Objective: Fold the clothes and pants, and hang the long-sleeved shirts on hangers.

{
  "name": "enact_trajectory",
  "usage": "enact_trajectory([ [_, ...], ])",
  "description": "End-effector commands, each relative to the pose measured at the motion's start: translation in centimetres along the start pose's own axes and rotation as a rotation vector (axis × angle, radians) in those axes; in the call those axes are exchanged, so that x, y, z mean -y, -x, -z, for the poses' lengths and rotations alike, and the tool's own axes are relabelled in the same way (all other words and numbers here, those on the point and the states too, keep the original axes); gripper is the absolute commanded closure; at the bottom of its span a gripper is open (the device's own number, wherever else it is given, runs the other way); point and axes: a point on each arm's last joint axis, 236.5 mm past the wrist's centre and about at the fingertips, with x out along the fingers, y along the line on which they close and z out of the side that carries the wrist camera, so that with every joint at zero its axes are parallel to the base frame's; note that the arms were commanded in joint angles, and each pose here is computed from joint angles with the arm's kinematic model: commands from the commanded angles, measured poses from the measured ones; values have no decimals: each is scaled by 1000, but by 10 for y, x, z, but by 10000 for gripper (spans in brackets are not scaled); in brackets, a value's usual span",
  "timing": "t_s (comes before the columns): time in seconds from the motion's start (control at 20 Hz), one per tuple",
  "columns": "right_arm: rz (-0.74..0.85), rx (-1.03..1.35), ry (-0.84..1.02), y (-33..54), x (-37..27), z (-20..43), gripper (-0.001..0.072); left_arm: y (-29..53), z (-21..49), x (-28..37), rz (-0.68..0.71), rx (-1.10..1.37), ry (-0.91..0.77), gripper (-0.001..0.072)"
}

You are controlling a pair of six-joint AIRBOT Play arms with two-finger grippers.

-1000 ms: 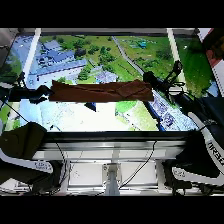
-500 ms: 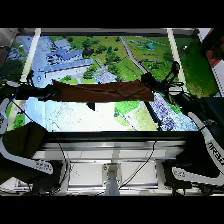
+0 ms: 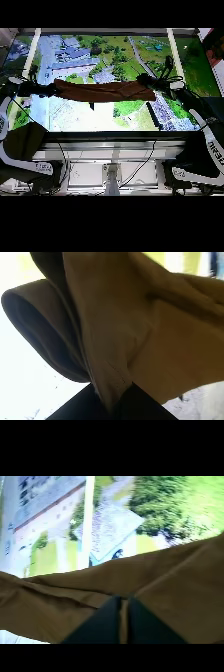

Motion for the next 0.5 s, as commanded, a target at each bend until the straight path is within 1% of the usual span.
enact_trajectory([
  [0.0, -91, -9, 87, 1, -49, -8, 694, 40, -8, 47, 68, 48, -65, 680],
  [0.1, -131, 11, 132, -2, -80, -9, 695, 64, -2, 81, 138, 46, -81, 680],
  [0.2, -175, -1, 161, -14, -113, 2, 696, 84, 2, 103, 170, 52, -50, 680],
  [0.35, -210, -96, 151, -52, -143, 42, 697, 110, -5, 134, 225, 119, -62, 680],
  [0.45, -205, -174, 125, -79, -146, 75, 697, 124, -10, 154, 279, 163, -67, 680],
])
